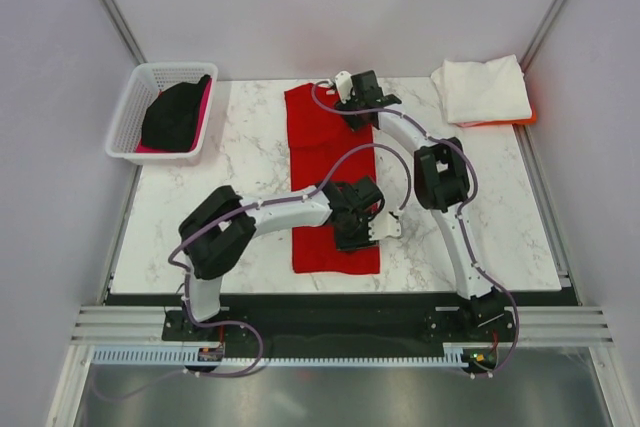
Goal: Fold and stack the t-shirts
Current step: Fold the tshirt
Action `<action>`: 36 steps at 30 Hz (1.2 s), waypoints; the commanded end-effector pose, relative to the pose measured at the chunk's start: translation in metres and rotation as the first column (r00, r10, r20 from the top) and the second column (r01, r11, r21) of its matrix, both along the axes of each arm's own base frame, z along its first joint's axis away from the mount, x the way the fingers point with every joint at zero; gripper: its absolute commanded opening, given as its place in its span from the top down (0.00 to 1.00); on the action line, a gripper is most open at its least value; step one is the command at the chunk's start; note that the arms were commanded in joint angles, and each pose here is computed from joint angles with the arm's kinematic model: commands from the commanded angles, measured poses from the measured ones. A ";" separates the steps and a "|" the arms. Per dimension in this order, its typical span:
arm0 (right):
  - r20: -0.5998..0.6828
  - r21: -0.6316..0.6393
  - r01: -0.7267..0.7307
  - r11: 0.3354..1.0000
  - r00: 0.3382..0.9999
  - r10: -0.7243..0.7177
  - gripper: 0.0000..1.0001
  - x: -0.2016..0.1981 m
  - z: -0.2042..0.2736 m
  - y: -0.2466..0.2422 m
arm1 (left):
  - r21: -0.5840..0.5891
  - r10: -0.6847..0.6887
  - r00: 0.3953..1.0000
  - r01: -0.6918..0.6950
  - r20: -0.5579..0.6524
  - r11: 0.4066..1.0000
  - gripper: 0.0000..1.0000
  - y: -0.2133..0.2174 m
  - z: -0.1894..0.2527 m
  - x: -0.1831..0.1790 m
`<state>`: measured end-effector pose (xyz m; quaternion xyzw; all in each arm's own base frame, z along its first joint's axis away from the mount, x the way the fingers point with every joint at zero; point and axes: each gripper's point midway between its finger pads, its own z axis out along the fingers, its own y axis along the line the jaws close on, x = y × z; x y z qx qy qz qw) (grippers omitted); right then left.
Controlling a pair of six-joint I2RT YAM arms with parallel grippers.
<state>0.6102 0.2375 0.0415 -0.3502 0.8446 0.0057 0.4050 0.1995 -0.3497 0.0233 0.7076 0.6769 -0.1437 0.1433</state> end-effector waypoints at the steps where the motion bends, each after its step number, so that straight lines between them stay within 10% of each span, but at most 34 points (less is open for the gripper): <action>1: 0.134 0.115 0.050 0.992 0.989 -0.066 0.46 -0.004 0.113 -0.009 | -0.095 0.078 0.997 -0.075 0.025 0.993 0.53 0.012 0.075 -0.017; 7: 0.098 0.326 0.147 0.934 0.977 -0.188 0.42 -0.096 0.212 -0.042 | -0.357 0.446 0.889 -0.386 0.101 0.851 0.15 0.068 0.198 -0.007; 11: -0.213 0.396 0.228 0.890 0.965 -0.152 0.40 -0.201 0.157 -0.047 | -0.392 0.646 0.762 -0.606 -0.040 0.692 0.18 0.098 0.205 0.000; 16: -0.460 0.414 0.279 0.866 0.885 -0.065 0.41 -0.304 0.123 -0.059 | -0.134 0.816 0.334 -0.942 -0.472 0.308 0.26 0.138 0.163 0.012; 19: -0.625 0.415 0.387 0.823 0.779 -0.051 0.40 -0.349 0.093 -0.062 | -0.017 0.809 0.187 -0.977 -0.557 0.215 0.26 0.147 0.134 0.007; 25: -0.871 0.311 0.609 0.730 0.490 -0.039 0.36 -0.432 0.024 -0.070 | 0.133 0.794 0.017 -0.984 -0.607 0.122 0.22 0.157 0.081 0.000; 36: -0.933 0.214 0.658 0.722 0.357 -0.050 0.34 -0.445 -0.010 -0.056 | 0.376 0.751 -0.190 -0.923 -0.632 0.082 0.24 0.165 0.015 -0.063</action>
